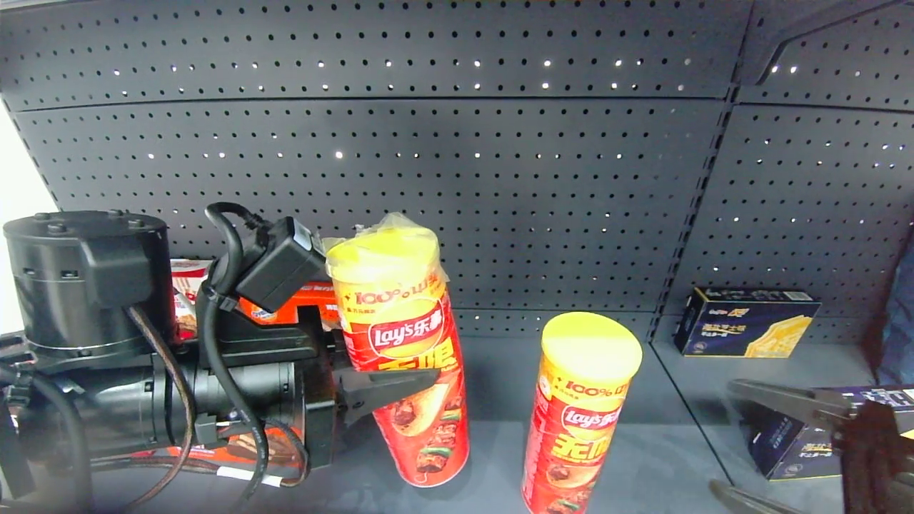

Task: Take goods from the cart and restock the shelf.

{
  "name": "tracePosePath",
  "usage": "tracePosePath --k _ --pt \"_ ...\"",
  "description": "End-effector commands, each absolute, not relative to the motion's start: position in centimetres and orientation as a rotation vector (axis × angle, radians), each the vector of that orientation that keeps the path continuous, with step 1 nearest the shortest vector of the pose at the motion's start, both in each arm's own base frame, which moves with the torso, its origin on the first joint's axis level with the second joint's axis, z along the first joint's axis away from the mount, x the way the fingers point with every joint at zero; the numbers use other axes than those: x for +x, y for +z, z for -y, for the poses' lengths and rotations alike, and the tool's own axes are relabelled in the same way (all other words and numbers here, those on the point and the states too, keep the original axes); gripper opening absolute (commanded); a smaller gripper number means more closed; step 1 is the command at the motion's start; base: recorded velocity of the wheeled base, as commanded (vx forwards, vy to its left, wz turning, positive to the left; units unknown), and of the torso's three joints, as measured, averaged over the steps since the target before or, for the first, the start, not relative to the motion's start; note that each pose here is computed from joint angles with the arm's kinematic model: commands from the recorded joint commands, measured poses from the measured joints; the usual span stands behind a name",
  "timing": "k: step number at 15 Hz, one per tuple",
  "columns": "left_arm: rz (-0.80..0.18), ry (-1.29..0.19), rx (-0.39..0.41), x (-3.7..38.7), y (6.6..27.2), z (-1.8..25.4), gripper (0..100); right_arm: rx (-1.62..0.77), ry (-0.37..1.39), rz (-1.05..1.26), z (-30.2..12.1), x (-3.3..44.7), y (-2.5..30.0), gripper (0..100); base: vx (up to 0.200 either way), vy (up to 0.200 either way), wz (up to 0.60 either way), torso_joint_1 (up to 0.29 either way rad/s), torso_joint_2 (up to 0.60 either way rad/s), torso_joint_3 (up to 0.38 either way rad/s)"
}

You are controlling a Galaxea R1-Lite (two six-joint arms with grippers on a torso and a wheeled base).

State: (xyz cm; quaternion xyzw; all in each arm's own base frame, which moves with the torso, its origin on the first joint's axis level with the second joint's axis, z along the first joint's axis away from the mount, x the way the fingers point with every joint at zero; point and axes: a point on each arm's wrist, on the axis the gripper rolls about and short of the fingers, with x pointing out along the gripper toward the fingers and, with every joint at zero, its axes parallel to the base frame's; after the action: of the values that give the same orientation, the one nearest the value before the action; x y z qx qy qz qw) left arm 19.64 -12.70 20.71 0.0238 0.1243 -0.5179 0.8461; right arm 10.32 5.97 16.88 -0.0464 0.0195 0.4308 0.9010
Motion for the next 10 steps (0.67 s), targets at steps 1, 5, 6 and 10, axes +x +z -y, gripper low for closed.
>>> tracePosePath --k 1,5,6,10 --pt "-0.236 -1.096 0.052 19.7 21.2 12.8 0 -0.094 0.683 0.113 -1.8 3.0 19.2 100 0.000 0.000 0.00 0.000 0.00 0.000" --pt "-0.157 -1.104 0.052 19.9 21.7 13.0 0 -0.089 0.230 0.038 -0.1 -1.5 17.2 100 0.000 0.000 0.00 0.000 0.00 0.000" --pt "-0.161 -1.104 0.051 19.9 21.6 13.0 0 -0.075 0.202 0.061 -0.1 -2.3 16.2 100 0.000 0.000 0.00 0.000 0.00 0.000" --pt "-0.169 -1.105 0.053 19.7 21.3 12.9 0 -0.068 0.156 0.056 -0.3 -2.8 10.5 100 0.000 0.000 0.00 0.000 0.00 0.000"
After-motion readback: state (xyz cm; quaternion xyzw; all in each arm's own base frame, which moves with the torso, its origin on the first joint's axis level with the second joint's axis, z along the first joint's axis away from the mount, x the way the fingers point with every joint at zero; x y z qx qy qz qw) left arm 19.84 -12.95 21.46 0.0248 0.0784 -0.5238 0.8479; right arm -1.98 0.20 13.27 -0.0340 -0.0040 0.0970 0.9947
